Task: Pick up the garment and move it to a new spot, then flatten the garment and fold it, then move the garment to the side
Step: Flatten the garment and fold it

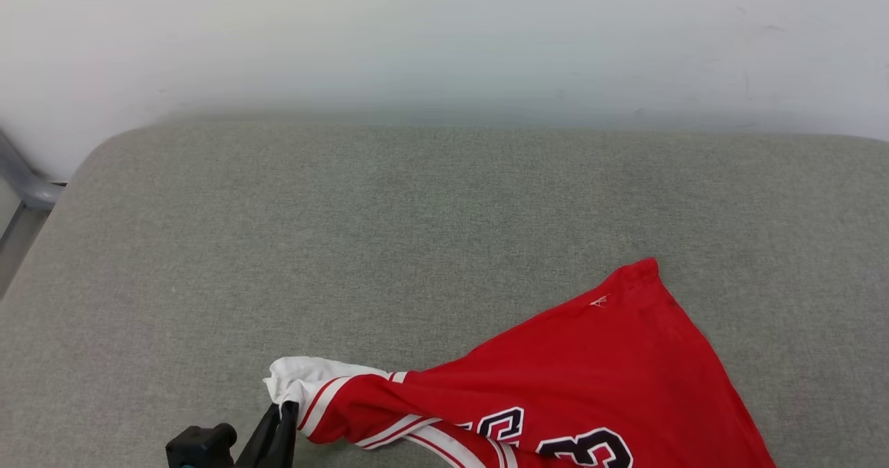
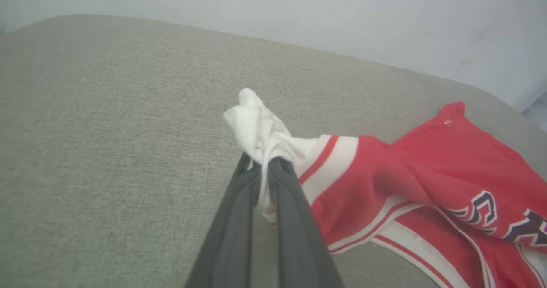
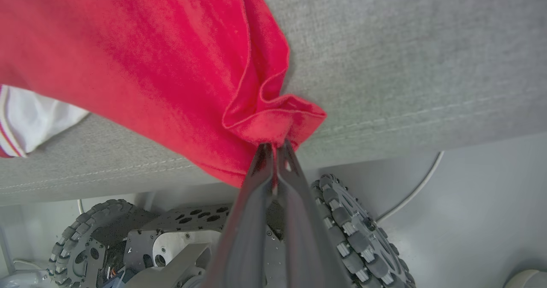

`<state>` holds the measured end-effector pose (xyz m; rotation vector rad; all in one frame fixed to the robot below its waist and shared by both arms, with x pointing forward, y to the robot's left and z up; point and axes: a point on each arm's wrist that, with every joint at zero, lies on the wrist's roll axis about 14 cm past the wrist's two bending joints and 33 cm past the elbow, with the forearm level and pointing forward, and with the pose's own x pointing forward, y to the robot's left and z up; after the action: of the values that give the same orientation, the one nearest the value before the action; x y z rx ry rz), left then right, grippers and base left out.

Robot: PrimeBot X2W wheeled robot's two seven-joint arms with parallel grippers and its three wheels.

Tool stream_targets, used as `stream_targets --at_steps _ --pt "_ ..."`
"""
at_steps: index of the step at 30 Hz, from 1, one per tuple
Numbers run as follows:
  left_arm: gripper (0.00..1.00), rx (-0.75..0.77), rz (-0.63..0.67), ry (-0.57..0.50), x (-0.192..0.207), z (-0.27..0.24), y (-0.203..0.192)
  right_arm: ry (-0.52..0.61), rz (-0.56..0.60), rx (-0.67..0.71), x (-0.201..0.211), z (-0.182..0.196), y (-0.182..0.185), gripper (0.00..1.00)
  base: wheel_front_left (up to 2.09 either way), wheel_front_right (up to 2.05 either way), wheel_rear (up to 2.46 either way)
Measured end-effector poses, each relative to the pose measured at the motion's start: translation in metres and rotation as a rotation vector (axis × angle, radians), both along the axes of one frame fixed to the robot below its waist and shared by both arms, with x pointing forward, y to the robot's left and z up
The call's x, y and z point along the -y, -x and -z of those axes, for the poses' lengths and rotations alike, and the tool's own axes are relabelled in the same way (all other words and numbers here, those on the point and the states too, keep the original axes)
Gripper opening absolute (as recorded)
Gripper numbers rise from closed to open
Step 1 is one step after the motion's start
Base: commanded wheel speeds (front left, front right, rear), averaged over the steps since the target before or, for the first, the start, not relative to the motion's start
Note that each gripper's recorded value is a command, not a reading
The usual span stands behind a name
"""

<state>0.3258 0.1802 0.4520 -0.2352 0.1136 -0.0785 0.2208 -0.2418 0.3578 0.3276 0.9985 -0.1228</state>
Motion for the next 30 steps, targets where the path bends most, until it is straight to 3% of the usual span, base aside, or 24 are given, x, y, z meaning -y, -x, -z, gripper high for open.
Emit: stream_targets --at_steps 2,3,4,6,14,19,24,30 --pt "0.00 -0.005 0.011 0.000 0.003 0.000 0.000 0.007 0.012 0.003 0.001 0.000 0.006 0.02 0.00 0.00 0.00" --pt "0.00 -0.006 0.015 0.001 0.004 0.000 -0.001 0.007 0.018 0.023 0.000 -0.002 0.004 0.38 0.00 0.00 0.00" --pt "0.00 -0.006 0.018 0.000 0.005 0.000 -0.001 0.016 0.026 0.054 0.001 -0.005 0.000 1.00 0.00 0.00 0.00" --pt "0.00 -0.007 0.023 -0.001 0.006 0.000 -0.001 0.032 0.038 0.117 0.004 -0.012 -0.009 1.00 0.00 0.00 0.00" --pt "0.00 -0.003 0.036 -0.002 0.010 -0.001 -0.003 0.128 0.087 0.593 0.016 -0.082 -0.089 1.00 0.00 0.00 0.00" --pt "0.00 0.008 0.039 0.005 0.013 -0.005 -0.012 0.128 0.028 0.723 0.005 -0.100 -0.136 1.00 0.00 0.00 0.00" --pt "0.00 0.020 0.053 0.006 0.019 -0.007 -0.027 0.095 -0.108 0.711 -0.021 -0.100 -0.188 1.00 0.00 0.00 0.00" --pt "0.00 0.028 0.059 0.013 0.024 -0.006 -0.044 0.065 -0.323 0.452 -0.052 -0.072 -0.230 1.00 0.00 0.00 0.00"
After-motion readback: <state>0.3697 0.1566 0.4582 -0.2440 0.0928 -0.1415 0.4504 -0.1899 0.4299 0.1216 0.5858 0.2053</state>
